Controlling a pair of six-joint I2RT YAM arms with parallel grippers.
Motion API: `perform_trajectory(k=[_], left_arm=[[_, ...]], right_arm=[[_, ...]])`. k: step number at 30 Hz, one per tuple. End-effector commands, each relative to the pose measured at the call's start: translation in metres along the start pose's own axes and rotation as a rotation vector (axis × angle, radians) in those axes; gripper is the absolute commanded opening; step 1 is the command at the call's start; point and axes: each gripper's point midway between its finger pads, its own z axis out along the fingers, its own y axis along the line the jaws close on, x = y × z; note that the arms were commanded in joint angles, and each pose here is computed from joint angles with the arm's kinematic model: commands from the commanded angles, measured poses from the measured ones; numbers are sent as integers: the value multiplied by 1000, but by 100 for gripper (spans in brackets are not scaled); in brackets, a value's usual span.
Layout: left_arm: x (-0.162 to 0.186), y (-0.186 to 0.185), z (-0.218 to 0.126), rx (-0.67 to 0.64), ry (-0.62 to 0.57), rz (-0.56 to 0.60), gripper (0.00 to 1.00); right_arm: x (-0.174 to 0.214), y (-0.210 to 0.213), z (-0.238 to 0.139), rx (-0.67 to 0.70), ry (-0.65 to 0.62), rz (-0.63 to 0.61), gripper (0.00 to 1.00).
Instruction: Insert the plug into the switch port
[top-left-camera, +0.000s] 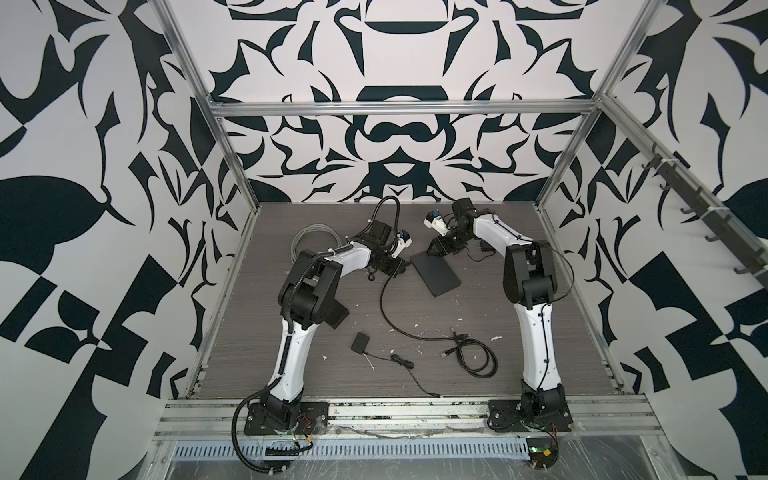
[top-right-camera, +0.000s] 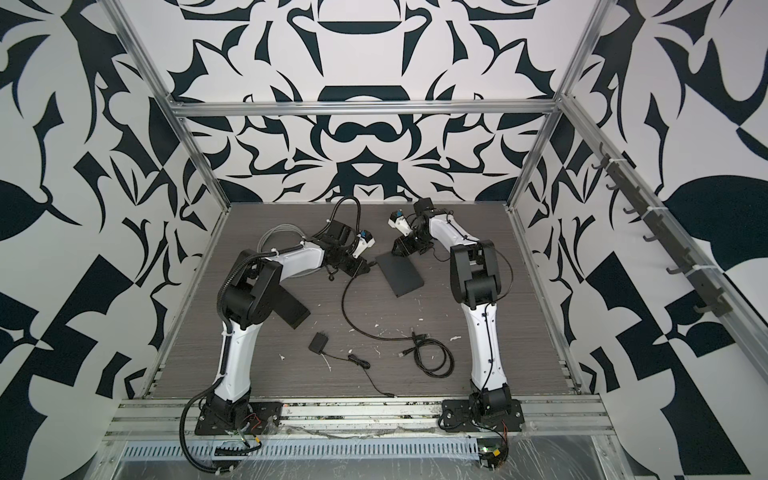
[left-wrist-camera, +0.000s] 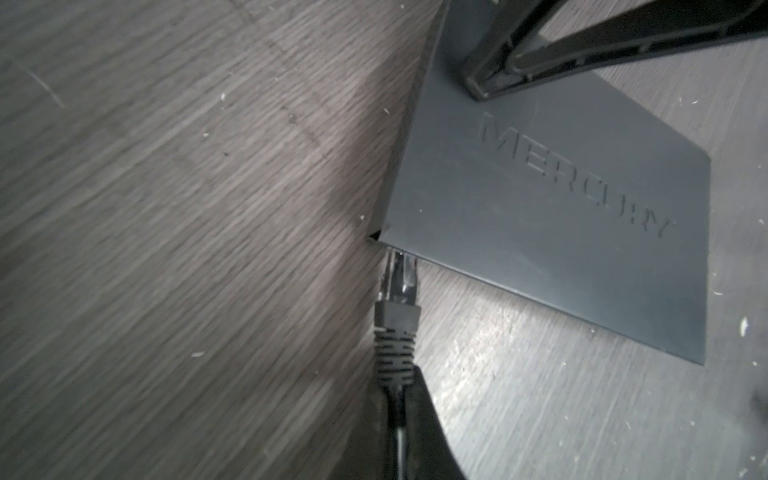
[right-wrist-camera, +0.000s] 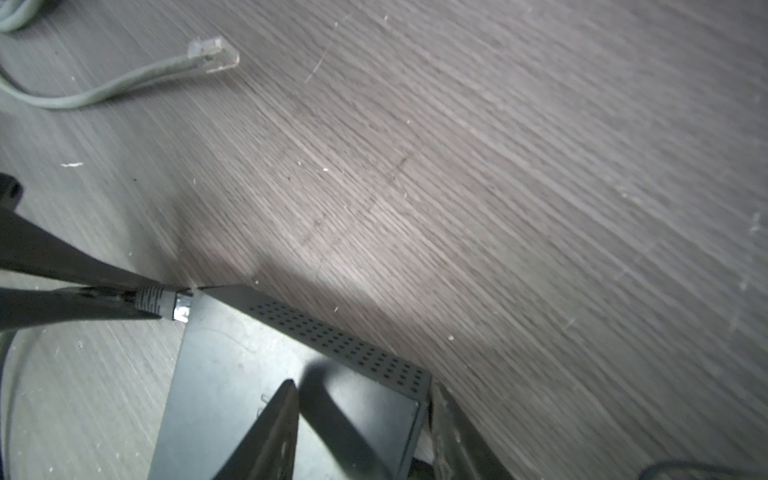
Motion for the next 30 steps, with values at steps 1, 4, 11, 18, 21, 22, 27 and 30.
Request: perform_trajectory(k=[1,4,11,18,21,22,27,30], left_arm=[[21,-1,27,23,40,-49,9],[20,4,31,7,73,-65,10],[10,4,39,21,69,-85,10],[5,13,42,-24,52,-144,11],[9,10,37,-21,37,-157,11],[11,9,36,-22,35,-156,11],[24,4,31,-13,24,-174,11],[29,3,34,-4,25,-189,11]], right_arm=[[1,51,3,-184,32,-20,50],[3,58,6,-213,53,-37,50],[12,77,11,-284,116,-72,48],[13,80,11,-289,120,-64,47],[-9,59,-1,-216,7,-3,53],[-18,50,-8,-187,-35,29,55],[-50,11,-54,-35,-190,164,60],[-37,0,-61,57,-158,208,61]])
